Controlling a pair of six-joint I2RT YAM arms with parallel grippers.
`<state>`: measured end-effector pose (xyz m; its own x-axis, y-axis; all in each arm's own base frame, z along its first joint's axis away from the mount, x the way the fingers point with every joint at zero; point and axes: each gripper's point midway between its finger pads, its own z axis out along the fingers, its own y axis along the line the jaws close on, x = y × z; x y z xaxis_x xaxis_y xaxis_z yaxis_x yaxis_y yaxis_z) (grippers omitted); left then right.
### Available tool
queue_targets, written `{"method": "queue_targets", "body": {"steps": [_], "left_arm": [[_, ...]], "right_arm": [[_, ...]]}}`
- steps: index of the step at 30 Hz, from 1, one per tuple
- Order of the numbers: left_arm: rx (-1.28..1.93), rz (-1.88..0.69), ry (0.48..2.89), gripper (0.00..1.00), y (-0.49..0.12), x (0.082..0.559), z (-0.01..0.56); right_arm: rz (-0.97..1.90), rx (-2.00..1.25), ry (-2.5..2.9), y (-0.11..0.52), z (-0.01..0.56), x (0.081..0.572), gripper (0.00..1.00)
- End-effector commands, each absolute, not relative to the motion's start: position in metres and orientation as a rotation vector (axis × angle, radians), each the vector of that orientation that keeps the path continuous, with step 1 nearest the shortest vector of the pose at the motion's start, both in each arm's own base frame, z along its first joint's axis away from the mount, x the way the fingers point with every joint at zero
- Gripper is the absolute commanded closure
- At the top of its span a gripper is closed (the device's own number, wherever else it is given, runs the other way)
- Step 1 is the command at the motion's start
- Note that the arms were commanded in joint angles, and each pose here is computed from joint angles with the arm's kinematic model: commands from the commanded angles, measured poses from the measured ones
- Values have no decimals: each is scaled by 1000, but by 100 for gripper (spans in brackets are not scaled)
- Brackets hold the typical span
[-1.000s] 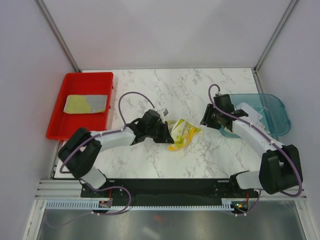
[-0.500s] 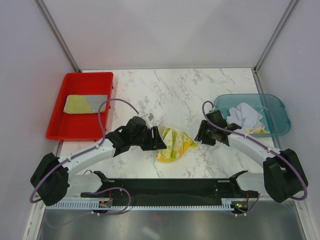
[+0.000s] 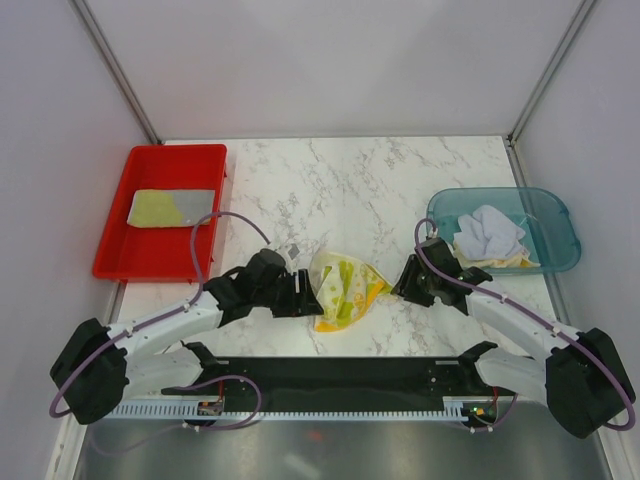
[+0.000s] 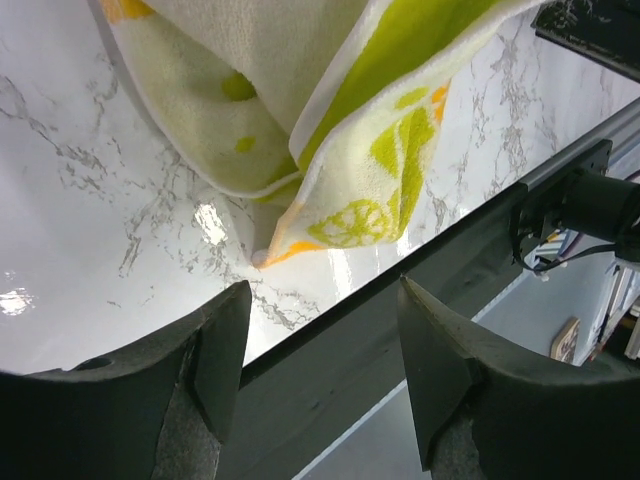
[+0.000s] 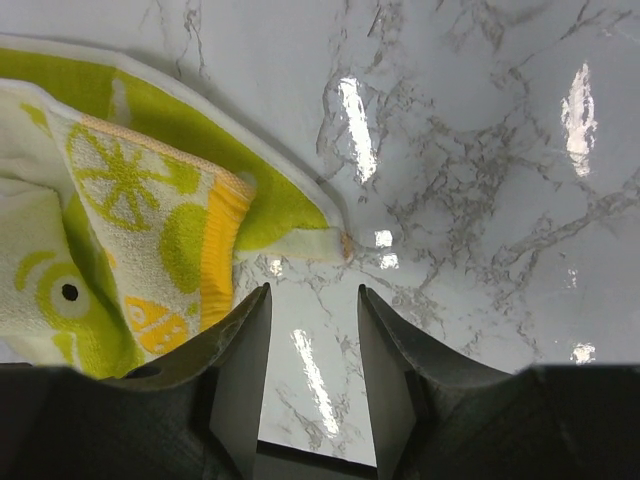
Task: Fold and stack the towels
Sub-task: Flatten out the crumpled towel
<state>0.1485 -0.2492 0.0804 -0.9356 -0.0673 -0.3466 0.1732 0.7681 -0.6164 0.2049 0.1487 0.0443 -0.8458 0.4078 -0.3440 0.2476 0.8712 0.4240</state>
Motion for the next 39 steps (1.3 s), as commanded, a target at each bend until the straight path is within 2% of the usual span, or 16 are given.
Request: {"method": "queue_targets", "body": {"steps": [1,10,21,25,28,31,36,39], "left_arm": [[100,-1087,2556,33,-264,146,85],[114,-1101,2616,32,-273,133,55],[75,-1046,2631,33,-281,135,37],[69,-1019,2648,38,-278,136,30],[65,-1011,2657,47,-279,136,27],[63,-1022,2656,69,-281,137,27],[70,-1029,2663,84,-282,135,27],[75,-1034,2663,98,-283,135,28]], "right_arm": [[508,526,2570,148,42,210,52],[547,467,2535,156,42,219,52],[662,591,2487,174,47,235,50],[702,615,2463,181,51,243,50],[704,631,2446,182,54,248,50],[704,650,2443,184,54,252,50],[693,667,2448,186,45,258,50],[711,680,2442,190,43,261,50]]}}
